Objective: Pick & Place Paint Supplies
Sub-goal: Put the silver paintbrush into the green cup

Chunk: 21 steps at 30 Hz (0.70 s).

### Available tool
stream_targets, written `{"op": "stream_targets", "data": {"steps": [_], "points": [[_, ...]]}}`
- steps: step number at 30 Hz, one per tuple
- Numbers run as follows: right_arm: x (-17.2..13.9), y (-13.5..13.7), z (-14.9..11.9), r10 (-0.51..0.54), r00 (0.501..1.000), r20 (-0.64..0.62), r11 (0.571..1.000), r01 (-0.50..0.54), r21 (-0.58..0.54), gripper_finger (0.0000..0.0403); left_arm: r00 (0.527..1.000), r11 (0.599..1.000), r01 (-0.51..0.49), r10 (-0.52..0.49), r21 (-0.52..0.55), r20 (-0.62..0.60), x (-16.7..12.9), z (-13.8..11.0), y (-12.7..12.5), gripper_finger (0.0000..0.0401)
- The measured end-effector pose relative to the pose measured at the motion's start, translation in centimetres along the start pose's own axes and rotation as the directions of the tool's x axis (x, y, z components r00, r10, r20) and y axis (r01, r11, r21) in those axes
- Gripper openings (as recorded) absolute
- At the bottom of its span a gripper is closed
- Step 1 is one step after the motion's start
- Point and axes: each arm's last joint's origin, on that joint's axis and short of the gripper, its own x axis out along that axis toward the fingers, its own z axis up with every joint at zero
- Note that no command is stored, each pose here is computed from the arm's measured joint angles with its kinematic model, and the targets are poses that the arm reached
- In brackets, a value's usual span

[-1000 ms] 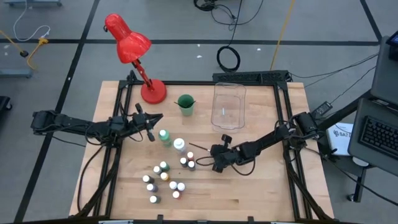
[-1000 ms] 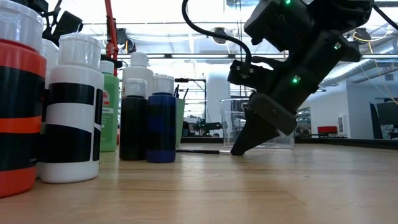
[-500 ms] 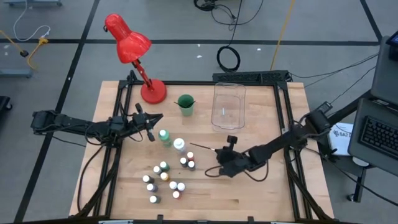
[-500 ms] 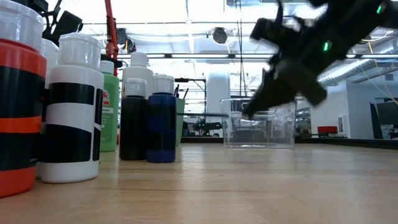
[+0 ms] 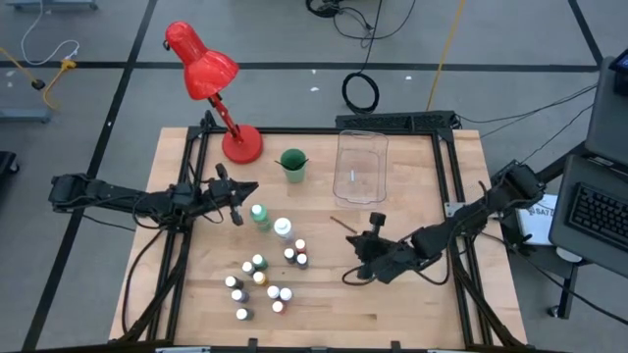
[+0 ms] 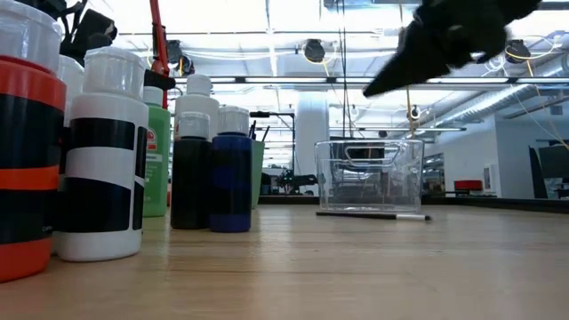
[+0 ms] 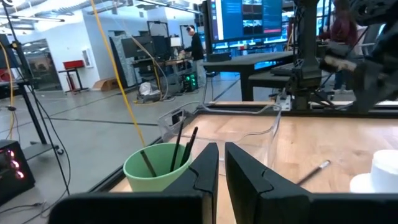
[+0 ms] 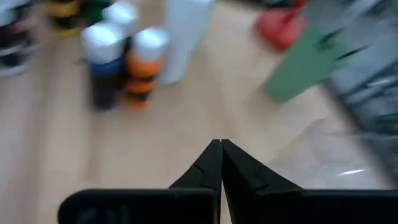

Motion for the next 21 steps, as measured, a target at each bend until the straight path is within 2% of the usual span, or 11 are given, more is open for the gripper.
{"op": "stream_targets", "data": {"steps": [2,5,9,14,21], "points": [[0.0,0.2,-0.5,0.087,0.994,-0.059,0.996,-0.086,0.016,0.0001,1.000,1.000,0.000,0.000,0.000,0.000,0.0,0.0,0.0,0.0033],[0.1,0.2,-1.4,0.117,0.982,-0.150,0.991,-0.105,0.086,0.0001,1.000,1.000,0.000,0.000,0.000,-0.003,0.0,0.0,0.0,0.0033],[-0.3,-0.1,-3.2,0.079,0.960,-0.269,0.989,-0.043,0.138,0.0001,1.000,1.000,0.001,-0.001,-0.001,-0.006,0.0,-0.1,0.0,0.0033],[-0.4,-1.4,-6.5,-0.027,0.903,-0.430,0.986,0.095,0.136,0.0003,1.000,1.000,0.000,0.000,0.000,-0.007,0.0,-0.1,0.0,0.0033],[0.7,-3.3,-9.9,-0.112,0.853,-0.511,0.978,0.185,0.095,0.0057,1.000,1.000,0.000,0.000,0.000,-0.008,0.0,-0.1,0.0,0.0033]]}}
